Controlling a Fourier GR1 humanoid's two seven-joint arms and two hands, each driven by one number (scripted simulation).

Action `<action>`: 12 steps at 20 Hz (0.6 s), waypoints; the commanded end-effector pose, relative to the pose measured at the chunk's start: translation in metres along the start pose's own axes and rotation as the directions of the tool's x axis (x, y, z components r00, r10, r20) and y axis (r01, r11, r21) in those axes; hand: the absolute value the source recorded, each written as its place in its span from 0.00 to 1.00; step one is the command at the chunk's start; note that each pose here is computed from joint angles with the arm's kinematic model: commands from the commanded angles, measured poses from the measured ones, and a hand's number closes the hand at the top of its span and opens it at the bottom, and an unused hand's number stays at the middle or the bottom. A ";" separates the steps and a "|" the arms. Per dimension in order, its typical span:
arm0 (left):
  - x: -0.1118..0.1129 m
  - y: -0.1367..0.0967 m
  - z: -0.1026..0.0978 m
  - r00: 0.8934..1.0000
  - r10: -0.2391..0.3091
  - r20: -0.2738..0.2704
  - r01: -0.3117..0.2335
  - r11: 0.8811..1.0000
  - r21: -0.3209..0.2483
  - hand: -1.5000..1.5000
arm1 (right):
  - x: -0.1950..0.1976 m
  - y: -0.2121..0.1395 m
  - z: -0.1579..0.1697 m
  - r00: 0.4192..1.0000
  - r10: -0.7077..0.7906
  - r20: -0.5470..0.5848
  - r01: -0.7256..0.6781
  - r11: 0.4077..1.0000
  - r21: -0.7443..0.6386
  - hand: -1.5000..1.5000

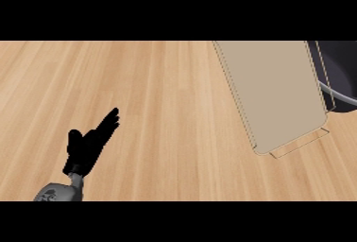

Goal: Pick the cupcake from the tray and place it in the pot

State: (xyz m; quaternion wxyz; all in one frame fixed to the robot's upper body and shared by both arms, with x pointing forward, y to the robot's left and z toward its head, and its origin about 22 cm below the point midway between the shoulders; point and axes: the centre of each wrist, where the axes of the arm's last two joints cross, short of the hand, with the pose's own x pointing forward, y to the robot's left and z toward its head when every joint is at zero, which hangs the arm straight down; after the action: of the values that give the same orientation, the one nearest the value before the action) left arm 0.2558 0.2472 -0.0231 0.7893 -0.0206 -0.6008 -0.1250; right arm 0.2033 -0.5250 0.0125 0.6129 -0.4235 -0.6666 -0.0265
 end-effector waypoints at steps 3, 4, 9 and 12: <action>-0.009 -0.016 -0.005 1.000 -0.002 -0.029 0.002 1.000 -0.015 0.50 | 0.054 -0.024 -0.021 0.988 0.152 0.028 -0.151 0.988 -0.039 1.00; 0.004 -0.002 -0.011 1.000 0.000 -0.011 0.000 1.000 -0.011 0.50 | 0.069 -0.011 -0.029 0.988 0.153 0.035 -0.151 0.987 -0.049 1.00; -0.007 -0.002 0.003 1.000 -0.014 -0.015 0.014 1.000 -0.011 0.50 | 0.120 -0.008 -0.063 0.969 0.246 0.009 -0.245 0.969 -0.036 1.00; 0.015 -0.015 -0.014 1.000 0.006 -0.006 -0.006 1.000 -0.030 0.50 | 0.152 0.001 -0.092 0.965 0.264 0.005 -0.263 0.964 -0.022 1.00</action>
State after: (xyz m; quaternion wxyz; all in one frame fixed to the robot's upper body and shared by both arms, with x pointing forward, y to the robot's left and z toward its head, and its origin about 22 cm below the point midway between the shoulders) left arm 0.2621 0.2394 -0.0205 0.7887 -0.0258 -0.6000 -0.1314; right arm 0.2647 -0.5027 0.1282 0.6035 -0.5010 -0.6192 0.0378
